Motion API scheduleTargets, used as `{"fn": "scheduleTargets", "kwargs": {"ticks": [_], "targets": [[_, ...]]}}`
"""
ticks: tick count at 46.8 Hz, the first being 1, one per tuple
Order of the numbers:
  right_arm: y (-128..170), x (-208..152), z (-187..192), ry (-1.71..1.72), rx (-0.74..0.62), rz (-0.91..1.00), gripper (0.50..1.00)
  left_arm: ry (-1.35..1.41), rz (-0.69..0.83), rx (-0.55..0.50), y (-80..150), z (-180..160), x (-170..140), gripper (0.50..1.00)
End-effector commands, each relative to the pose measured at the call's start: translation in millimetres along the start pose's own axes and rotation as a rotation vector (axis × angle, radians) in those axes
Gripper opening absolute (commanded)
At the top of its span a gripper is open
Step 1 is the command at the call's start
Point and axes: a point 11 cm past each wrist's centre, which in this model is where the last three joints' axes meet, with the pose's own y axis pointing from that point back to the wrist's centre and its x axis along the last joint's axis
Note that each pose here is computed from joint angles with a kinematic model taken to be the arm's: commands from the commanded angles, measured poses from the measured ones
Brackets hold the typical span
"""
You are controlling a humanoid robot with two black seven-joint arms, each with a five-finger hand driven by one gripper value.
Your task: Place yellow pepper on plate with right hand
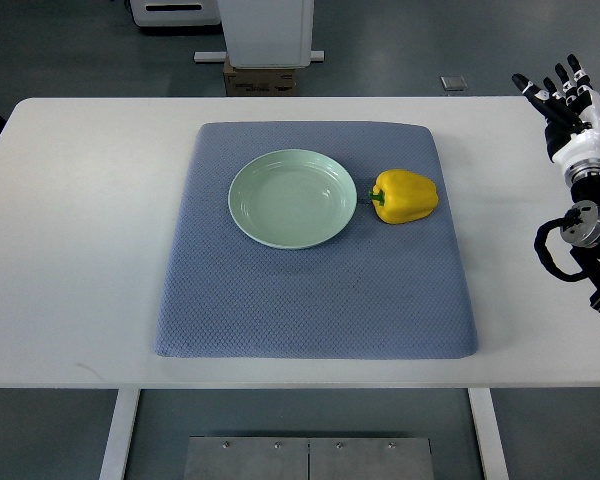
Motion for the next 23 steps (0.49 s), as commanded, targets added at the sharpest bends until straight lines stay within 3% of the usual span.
{"fn": "scheduleTargets", "kwargs": {"ticks": [1, 23], "targets": [[0.1, 0.2, 0.0, 0.0, 0.0, 0.0, 1.0, 0.0, 0.0, 0.0, 0.0, 0.0, 0.0, 1.0], [0.6, -0.7, 1.7, -0.002, -0.002, -0.001, 1.0, 0.0, 0.0, 0.0, 0.0, 0.0, 0.0, 1.0]]}}
